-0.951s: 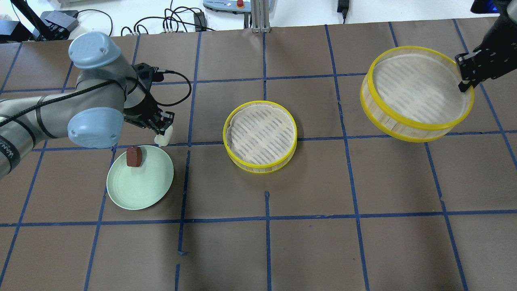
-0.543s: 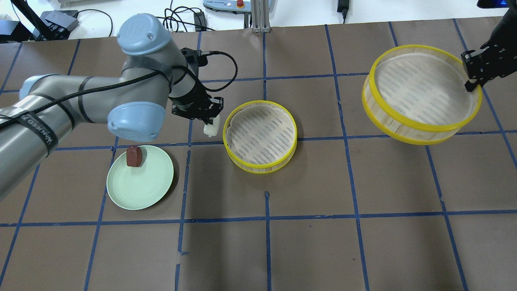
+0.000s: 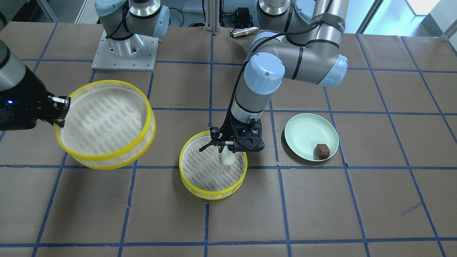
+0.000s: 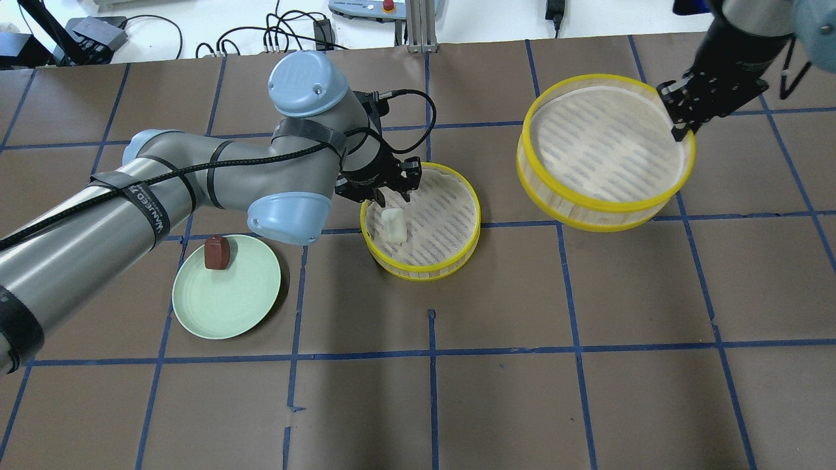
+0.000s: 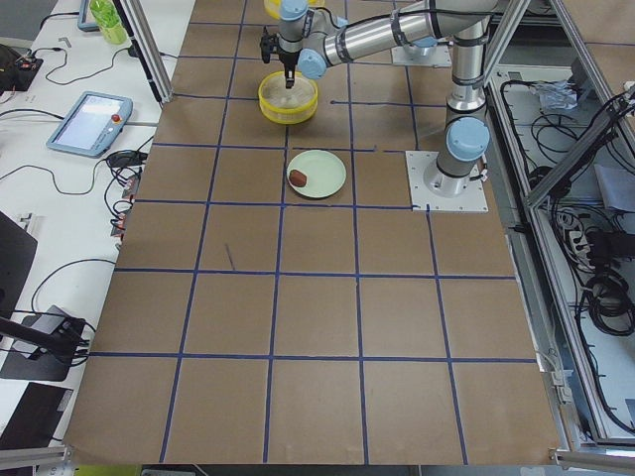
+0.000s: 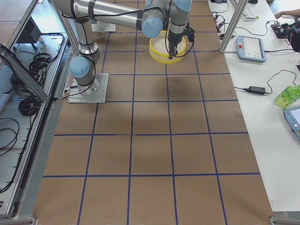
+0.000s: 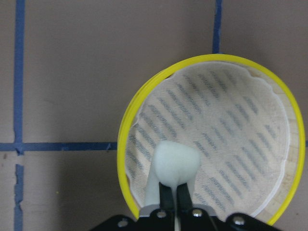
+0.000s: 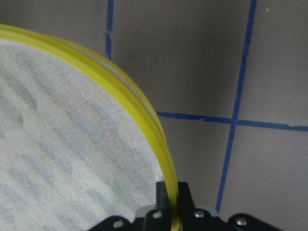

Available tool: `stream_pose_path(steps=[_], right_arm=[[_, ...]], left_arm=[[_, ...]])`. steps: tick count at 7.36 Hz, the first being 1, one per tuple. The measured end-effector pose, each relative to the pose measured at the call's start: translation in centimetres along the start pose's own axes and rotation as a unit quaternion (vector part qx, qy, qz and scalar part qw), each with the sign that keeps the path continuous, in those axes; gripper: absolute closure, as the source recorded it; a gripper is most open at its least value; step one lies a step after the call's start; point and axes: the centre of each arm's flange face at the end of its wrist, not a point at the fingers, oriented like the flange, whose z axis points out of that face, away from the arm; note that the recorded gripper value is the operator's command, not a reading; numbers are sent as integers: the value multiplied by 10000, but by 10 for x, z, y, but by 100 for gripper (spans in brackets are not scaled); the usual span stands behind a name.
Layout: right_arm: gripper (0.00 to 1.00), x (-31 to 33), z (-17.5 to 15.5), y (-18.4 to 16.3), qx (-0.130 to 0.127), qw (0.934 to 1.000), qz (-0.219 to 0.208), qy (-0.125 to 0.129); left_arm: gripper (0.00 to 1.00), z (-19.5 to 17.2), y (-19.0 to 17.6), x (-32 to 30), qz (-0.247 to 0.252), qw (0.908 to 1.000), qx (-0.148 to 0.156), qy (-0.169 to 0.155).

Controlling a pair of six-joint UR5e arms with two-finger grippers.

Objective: Stack buns with steamer

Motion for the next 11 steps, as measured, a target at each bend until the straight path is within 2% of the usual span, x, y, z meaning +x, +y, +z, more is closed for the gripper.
stream_pose_path(steps=[1, 2, 3, 4, 5, 6, 8, 9, 11], right_arm=[[92, -18, 7, -6, -4, 9999, -110, 7], [92, -26, 14, -10, -28, 9999, -137, -22], [92, -33, 25, -19, -34, 9999, -96, -49], [92, -46, 41, -32, -11, 10000, -22, -48], [92, -74, 58, -45, 33, 9999, 90, -34], [92, -108, 72, -53, 79, 9997, 227, -20], [92, -180, 104, -59, 136, 9991, 392, 29], [92, -205, 120, -56, 128, 9991, 400, 49], [92, -232, 142, -49, 85, 9991, 412, 50]], left_arm=[[0, -1, 0, 1, 3, 10000, 16, -9], [0, -6, -2, -4, 230, 9997, 72, -58], [0, -13, -12, -29, 630, 9975, 152, -284], [0, -18, -26, -74, 943, 9935, 158, -616], [0, -21, -34, -135, 1258, 9884, 31, -850], [0, -22, -34, -199, 1582, 9827, -168, -948], [1, -19, -27, -310, 1972, 9749, -516, -892], [1, -14, -25, -337, 1969, 9750, -609, -829], [1, -6, -25, -349, 1646, 9822, -608, -676]])
